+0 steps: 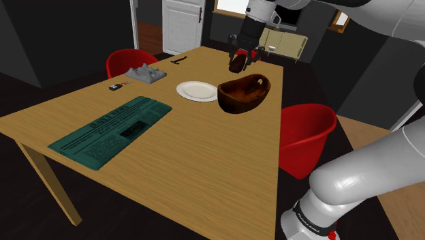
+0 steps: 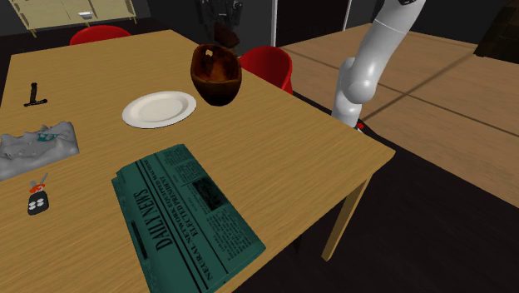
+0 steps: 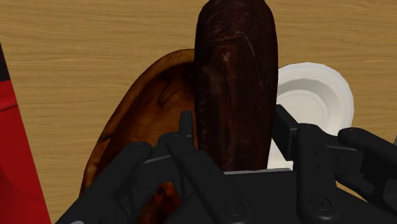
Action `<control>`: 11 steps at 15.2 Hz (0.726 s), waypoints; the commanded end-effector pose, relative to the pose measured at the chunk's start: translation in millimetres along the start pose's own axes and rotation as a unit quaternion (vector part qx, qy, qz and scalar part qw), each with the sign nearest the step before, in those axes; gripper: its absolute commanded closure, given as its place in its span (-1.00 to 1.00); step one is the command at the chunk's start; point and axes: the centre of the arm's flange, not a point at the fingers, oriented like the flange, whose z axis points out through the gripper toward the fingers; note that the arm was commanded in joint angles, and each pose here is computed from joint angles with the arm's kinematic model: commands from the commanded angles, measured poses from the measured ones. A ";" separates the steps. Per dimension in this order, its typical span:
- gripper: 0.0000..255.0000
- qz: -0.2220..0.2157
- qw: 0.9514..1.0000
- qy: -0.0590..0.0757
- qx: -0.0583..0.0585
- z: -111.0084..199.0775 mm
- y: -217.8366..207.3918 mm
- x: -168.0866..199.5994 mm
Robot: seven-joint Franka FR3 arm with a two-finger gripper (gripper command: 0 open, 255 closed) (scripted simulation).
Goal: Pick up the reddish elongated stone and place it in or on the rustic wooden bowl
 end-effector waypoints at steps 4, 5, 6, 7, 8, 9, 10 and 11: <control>1.00 -0.001 1.000 0.000 0.000 -2.0 23.6 65.3; 1.00 -0.001 1.000 0.000 0.000 -2.5 28.5 77.5; 1.00 -0.001 1.000 0.000 0.000 -2.9 33.5 89.8; 1.00 -0.001 1.000 0.000 0.000 -3.4 38.4 102.0; 1.00 -0.001 1.000 0.000 0.000 -3.8 43.4 114.2; 1.00 -0.001 1.000 0.000 0.000 -4.3 48.3 126.5; 1.00 -0.001 1.000 0.000 0.000 -4.8 53.7 139.8; 1.00 -0.001 1.000 0.000 0.000 0.4 54.5 139.6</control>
